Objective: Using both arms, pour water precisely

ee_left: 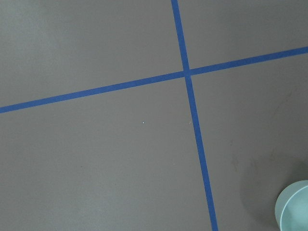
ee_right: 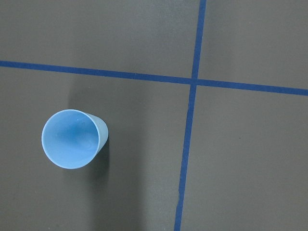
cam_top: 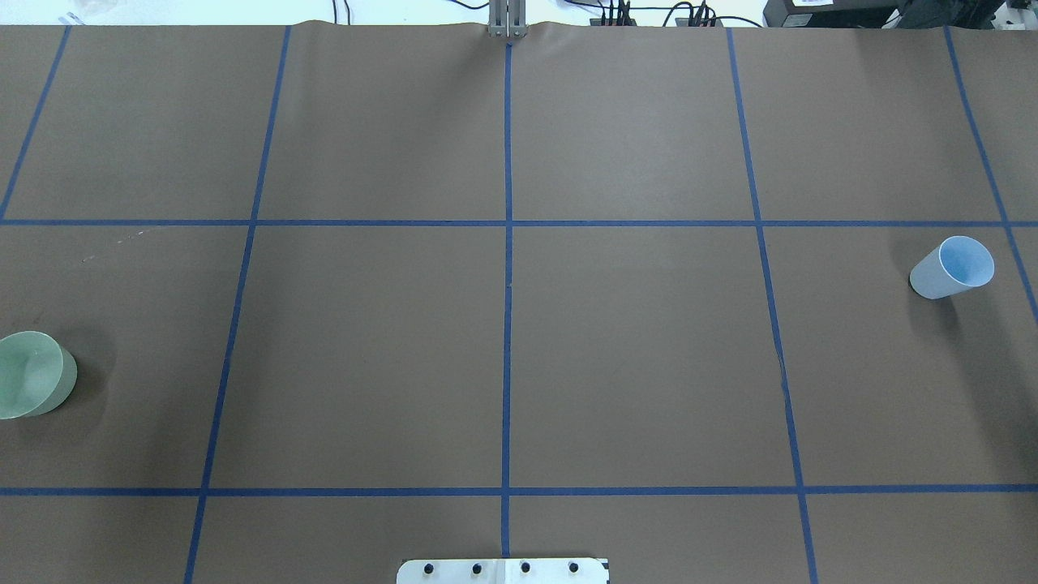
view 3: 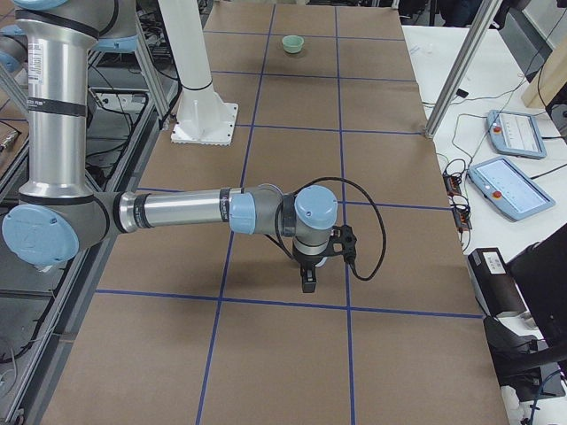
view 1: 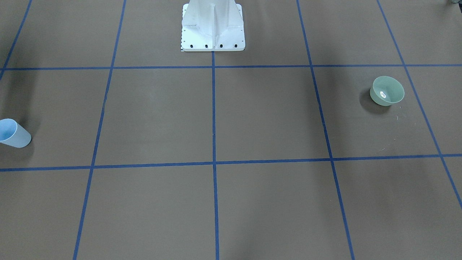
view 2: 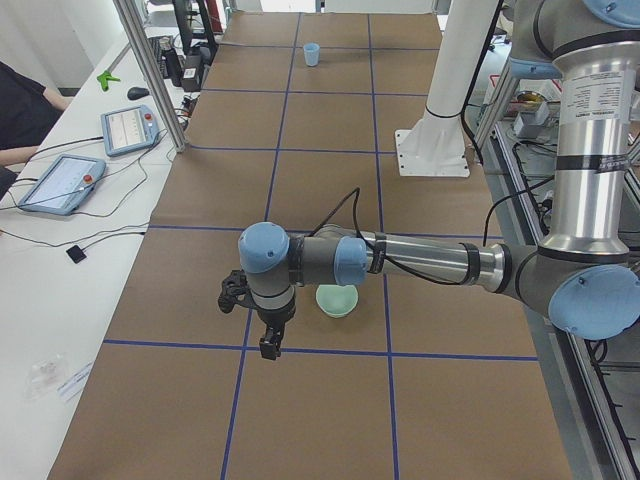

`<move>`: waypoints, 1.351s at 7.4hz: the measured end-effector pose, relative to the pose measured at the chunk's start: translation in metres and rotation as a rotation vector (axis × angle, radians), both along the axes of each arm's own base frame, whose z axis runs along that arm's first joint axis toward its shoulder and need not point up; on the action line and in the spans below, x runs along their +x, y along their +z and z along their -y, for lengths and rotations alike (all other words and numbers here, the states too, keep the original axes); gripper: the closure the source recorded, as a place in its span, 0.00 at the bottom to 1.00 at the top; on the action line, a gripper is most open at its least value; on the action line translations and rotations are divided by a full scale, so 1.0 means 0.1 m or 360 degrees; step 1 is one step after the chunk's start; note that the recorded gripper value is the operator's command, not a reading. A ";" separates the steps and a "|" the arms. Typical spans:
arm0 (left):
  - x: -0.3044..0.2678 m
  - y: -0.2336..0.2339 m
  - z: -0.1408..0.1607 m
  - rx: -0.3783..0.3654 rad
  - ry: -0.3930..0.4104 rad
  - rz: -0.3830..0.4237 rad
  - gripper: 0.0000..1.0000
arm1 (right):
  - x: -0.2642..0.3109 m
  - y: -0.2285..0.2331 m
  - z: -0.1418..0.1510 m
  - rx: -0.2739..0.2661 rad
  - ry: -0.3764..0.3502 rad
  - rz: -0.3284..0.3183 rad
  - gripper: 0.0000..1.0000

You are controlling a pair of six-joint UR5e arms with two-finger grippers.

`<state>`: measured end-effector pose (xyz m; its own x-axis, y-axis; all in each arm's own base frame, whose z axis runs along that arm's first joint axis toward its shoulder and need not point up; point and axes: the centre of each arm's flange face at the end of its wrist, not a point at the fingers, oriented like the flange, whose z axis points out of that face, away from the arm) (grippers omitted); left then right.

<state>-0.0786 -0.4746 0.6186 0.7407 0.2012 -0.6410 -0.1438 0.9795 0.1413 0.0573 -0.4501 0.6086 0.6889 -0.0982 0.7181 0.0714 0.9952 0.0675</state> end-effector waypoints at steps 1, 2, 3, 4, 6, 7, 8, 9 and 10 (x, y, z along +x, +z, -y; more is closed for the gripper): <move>0.00 -0.06 0.00 -0.0010 -0.0033 -0.0002 0.00 | 0.00 0.01 -0.01 -0.0002 0.0001 -0.0001 0.00; 0.01 -0.12 0.00 -0.0044 -0.0092 -0.0005 0.00 | 0.00 0.02 -0.01 -0.0003 0.0001 -0.0001 0.00; 0.01 -0.15 0.00 -0.0066 -0.0131 -0.0007 0.00 | 0.00 0.02 -0.01 -0.0005 0.0001 -0.0001 0.00; 0.01 -0.15 -0.01 -0.0080 -0.0147 -0.0008 0.00 | 0.00 0.03 -0.02 -0.0007 0.0001 -0.0002 0.00; 0.01 -0.08 -0.05 -0.0101 -0.0153 -0.0006 0.00 | 0.00 0.03 -0.02 -0.0006 0.0000 -0.0004 0.00; 0.01 -0.05 -0.06 -0.0108 -0.0152 -0.0006 0.00 | 0.00 0.03 -0.02 -0.0008 0.0002 -0.0005 0.00; 0.01 -0.04 -0.07 -0.0113 -0.0152 -0.0005 0.00 | 0.01 0.04 -0.02 -0.0013 0.0007 -0.0009 0.00; 0.01 -0.04 -0.07 -0.0114 -0.0153 -0.0005 0.00 | 0.01 0.04 -0.02 -0.0016 0.0010 -0.0016 0.00; 0.01 -0.03 -0.07 -0.0117 -0.0155 -0.0005 0.00 | 0.01 0.05 -0.01 -0.0021 0.0013 -0.0022 0.00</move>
<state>-0.0774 -0.4672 0.6152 0.7523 0.0808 -0.6538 -0.0473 0.9965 0.0688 0.0587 -0.4487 0.6137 0.6996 -0.0829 0.7097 0.0641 0.9965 0.0533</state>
